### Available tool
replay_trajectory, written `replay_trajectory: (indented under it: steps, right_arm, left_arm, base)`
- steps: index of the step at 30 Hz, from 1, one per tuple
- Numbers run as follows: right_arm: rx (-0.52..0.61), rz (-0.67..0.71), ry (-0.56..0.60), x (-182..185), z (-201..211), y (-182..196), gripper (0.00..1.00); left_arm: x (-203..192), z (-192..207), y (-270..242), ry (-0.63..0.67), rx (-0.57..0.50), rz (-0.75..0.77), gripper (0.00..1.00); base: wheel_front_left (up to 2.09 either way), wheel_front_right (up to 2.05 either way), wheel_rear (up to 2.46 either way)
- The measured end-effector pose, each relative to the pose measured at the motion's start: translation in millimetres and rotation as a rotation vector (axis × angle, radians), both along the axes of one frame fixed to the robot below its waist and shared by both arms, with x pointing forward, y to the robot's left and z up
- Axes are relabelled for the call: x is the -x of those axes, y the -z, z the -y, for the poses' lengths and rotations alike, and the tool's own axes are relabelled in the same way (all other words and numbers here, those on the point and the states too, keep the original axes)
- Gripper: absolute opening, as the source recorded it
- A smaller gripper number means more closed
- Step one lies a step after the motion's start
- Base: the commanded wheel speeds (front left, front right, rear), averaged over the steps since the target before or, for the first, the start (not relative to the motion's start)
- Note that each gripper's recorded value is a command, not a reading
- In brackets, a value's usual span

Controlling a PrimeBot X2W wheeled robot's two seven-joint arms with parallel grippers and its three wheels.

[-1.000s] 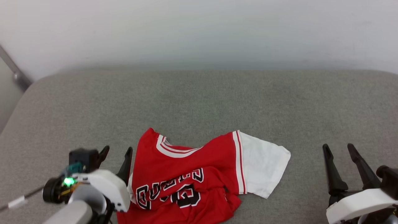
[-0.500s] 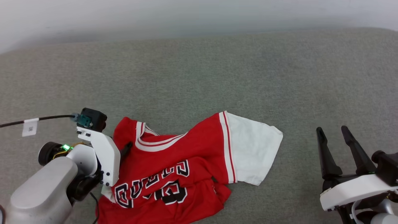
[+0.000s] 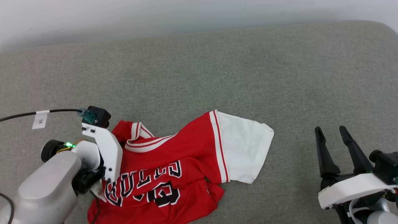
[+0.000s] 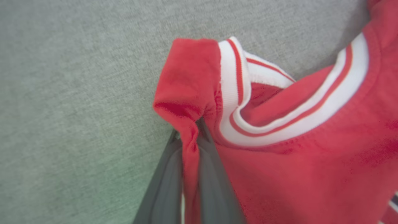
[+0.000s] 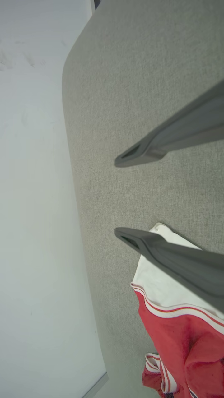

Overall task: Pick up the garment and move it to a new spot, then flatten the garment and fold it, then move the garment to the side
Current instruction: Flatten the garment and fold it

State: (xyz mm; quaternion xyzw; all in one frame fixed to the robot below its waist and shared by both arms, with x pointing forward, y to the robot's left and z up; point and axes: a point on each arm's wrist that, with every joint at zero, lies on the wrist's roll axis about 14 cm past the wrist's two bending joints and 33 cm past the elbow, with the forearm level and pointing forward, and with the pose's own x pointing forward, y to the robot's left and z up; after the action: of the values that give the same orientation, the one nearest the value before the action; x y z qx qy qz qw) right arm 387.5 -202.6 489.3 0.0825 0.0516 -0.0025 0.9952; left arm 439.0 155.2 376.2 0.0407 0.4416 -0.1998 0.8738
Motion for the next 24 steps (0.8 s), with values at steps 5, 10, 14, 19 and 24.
replay_trajectory:
  steps: [5,10,14,19,24]
  right_arm:
    - [-0.001,0.012,0.006,3.0,2.3,-4.9,1.0]
    - [-0.001,0.027,0.0,6.8,0.4,-12.2,1.0]
    - [-0.002,0.029,-0.007,11.0,-1.6,-14.7,1.0]
    - [-0.002,0.038,-0.016,11.5,-4.2,-19.7,1.0]
    - [-0.003,0.031,-0.021,13.6,-5.7,-18.4,1.0]
  left_arm:
    - [-32.0,14.6,-43.5,0.016,-0.016,0.264,0.0]
    - [-21.1,74.4,-76.1,0.163,0.054,0.423,0.0]
    - [23.1,125.1,-67.3,0.307,0.126,0.394,0.0]
    - [71.9,157.1,-45.5,0.389,0.192,0.303,0.0]
    - [84.8,163.3,-44.9,0.37,0.24,0.323,1.0]
  base:
    - [0.0,0.0,0.0]
    - [0.0,0.0,0.0]
    - [0.0,0.0,0.0]
    - [0.0,0.0,0.0]
    - [0.0,0.0,0.0]
